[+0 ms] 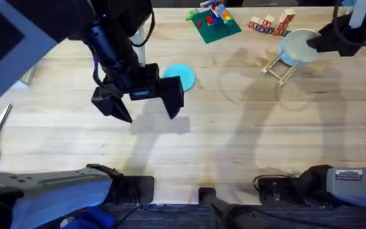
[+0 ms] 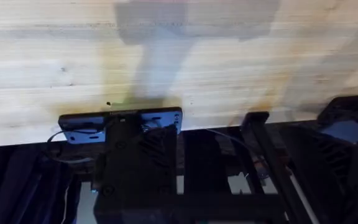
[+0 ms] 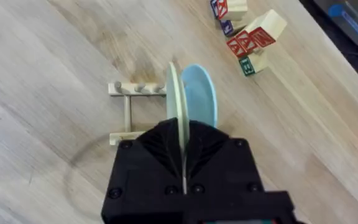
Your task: Pick up the plates from the table one by one and place each into a slot on the dish rack.
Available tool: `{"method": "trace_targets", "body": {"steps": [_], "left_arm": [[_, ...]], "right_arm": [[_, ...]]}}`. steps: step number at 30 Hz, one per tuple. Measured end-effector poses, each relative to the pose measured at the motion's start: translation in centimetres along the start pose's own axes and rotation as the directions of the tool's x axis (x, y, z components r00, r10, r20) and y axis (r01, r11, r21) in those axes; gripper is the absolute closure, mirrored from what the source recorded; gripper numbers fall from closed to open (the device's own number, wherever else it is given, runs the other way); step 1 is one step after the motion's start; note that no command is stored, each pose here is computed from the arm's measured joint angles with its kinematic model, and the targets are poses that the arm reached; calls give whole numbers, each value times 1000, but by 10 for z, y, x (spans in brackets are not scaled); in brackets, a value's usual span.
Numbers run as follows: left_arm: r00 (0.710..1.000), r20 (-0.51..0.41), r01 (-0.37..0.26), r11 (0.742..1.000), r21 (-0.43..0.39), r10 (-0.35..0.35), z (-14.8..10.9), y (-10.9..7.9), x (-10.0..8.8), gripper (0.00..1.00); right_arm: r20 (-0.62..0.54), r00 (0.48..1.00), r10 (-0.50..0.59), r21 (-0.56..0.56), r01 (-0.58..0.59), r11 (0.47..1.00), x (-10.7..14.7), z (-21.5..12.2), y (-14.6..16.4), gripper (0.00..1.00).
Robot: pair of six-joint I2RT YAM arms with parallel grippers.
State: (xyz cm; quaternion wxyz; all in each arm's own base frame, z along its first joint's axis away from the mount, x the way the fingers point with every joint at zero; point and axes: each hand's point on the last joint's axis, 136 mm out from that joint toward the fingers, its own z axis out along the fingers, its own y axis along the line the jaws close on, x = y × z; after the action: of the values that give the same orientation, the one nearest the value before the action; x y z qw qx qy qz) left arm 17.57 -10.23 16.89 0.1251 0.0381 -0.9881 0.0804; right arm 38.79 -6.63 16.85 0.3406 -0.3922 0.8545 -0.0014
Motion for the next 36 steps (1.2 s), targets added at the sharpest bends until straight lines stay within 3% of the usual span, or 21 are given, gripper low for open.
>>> {"method": "trace_targets", "body": {"steps": [15, 27, 36], "left_arm": [[1000, 0, 0, 1000, 0, 0, 0, 0, 0, 5], [1000, 0, 0, 1000, 0, 0, 0, 0, 0, 5], [1000, 0, 0, 1000, 0, 0, 0, 0, 0, 5]], "right_arm": [[-28, 999, 30, -52, -31, 998, 14, 21, 4, 969], [-23, 999, 29, -53, -31, 998, 13, 21, 4, 827], [7, 1000, 28, -61, -27, 998, 8, 21, 5, 815]]}}
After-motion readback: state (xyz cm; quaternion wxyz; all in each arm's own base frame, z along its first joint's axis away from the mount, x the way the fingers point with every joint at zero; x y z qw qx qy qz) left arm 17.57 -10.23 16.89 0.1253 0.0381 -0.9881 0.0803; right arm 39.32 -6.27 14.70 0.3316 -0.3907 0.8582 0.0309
